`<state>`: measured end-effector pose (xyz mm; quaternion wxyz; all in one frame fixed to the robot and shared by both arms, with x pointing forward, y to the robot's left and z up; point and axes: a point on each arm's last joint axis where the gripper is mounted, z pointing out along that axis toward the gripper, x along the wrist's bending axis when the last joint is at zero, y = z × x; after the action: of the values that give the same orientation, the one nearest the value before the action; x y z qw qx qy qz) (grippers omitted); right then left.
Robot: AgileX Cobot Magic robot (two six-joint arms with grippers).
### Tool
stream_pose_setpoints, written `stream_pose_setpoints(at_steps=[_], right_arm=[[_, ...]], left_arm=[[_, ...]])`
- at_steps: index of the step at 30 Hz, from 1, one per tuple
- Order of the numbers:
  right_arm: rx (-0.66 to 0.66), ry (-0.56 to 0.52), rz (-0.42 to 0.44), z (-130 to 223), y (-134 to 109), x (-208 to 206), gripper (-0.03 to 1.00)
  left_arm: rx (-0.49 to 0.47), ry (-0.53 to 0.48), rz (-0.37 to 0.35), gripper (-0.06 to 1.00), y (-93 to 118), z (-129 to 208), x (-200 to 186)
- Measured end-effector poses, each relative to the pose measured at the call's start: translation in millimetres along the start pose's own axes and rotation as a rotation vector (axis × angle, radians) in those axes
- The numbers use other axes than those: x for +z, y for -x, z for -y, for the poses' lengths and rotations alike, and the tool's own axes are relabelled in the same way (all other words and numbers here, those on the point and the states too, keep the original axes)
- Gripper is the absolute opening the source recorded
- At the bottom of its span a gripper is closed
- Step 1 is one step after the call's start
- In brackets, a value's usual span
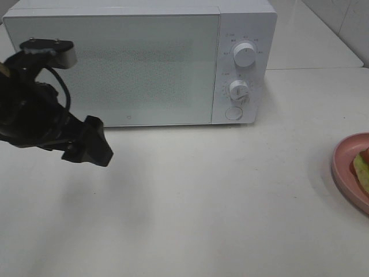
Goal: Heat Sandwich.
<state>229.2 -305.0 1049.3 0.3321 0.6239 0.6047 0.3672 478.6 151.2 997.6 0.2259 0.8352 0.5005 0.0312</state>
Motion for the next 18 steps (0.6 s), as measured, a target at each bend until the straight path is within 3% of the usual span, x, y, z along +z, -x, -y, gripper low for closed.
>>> stream_pose_setpoints(at_steps=[13,18], right_arm=[[0.0,0.0,0.0,0.0,0.0,0.0,0.73],[0.0,0.0,0.0,0.0,0.0,0.0,0.73]], left_arm=[[-0.195,-0.013,-0.074,0.96,-49.0,20.4,-60.0],[-0.271,-0.01,-0.17,0.96,-67.7,37.4,-85.3]])
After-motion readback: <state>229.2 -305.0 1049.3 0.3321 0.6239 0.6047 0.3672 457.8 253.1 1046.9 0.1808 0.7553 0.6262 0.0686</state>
